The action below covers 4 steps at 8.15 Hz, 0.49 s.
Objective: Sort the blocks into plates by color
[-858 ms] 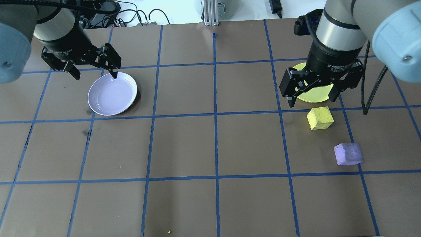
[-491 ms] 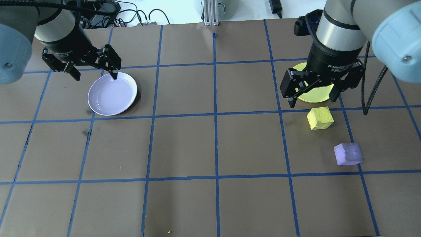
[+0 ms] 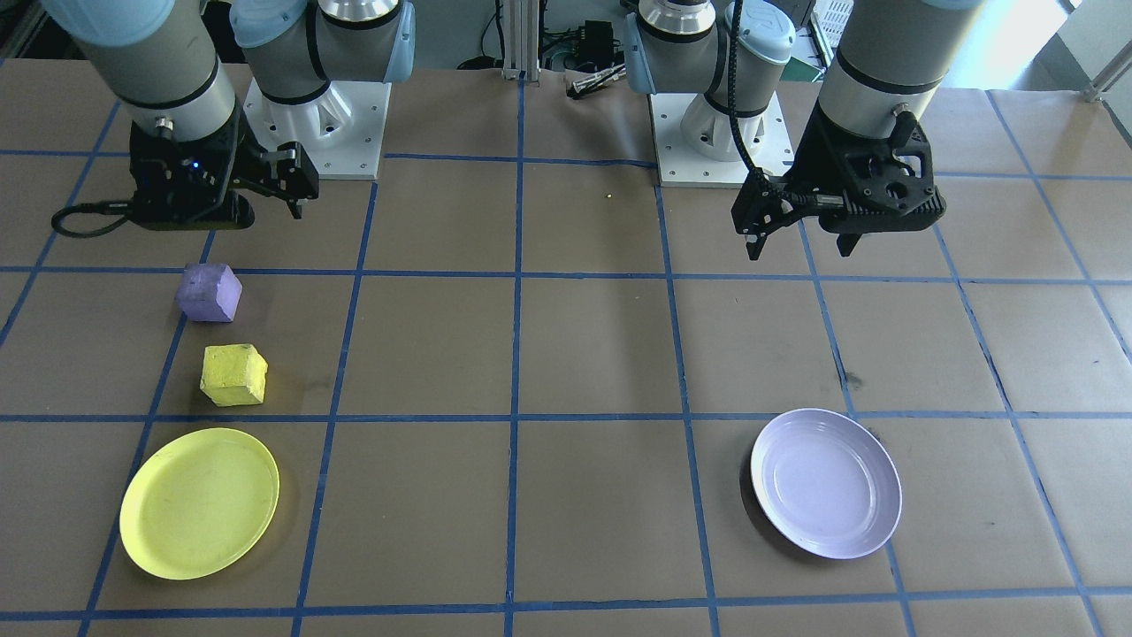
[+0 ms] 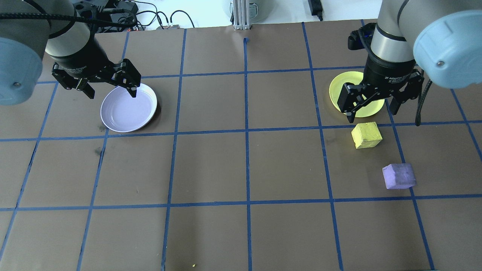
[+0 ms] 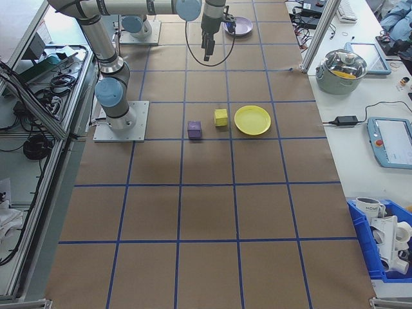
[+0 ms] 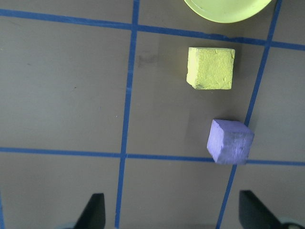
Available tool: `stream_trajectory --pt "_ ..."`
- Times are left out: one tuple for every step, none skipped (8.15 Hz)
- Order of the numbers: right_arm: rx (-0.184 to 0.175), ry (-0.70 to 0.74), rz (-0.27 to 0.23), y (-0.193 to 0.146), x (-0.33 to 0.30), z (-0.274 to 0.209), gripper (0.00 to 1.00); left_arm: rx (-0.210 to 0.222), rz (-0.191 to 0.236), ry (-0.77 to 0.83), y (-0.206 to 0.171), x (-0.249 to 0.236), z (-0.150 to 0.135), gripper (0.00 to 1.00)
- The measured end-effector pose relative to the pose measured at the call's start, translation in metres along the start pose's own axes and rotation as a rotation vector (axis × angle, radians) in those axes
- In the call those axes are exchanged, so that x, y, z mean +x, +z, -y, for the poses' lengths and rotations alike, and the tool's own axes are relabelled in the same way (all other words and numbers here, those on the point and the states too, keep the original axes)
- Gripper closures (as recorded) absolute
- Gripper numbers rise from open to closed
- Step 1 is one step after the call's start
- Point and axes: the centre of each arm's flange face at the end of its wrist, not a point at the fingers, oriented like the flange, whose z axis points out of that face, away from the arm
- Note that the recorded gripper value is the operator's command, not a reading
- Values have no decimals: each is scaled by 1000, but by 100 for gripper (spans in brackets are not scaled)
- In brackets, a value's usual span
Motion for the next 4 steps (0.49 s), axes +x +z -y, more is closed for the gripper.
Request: stream_trajectory --pt "-2 -9 -2 32 25 20 1 -1 0 0 1 0 0 0" --pt "10 -14 7 71 51 39 1 -1 0 0 1 0 0 0" --pt "34 -20 11 107 71 54 1 -1 0 1 1 0 0 0" --pt "51 -23 21 139 81 69 1 -1 0 0 1 0 0 0"
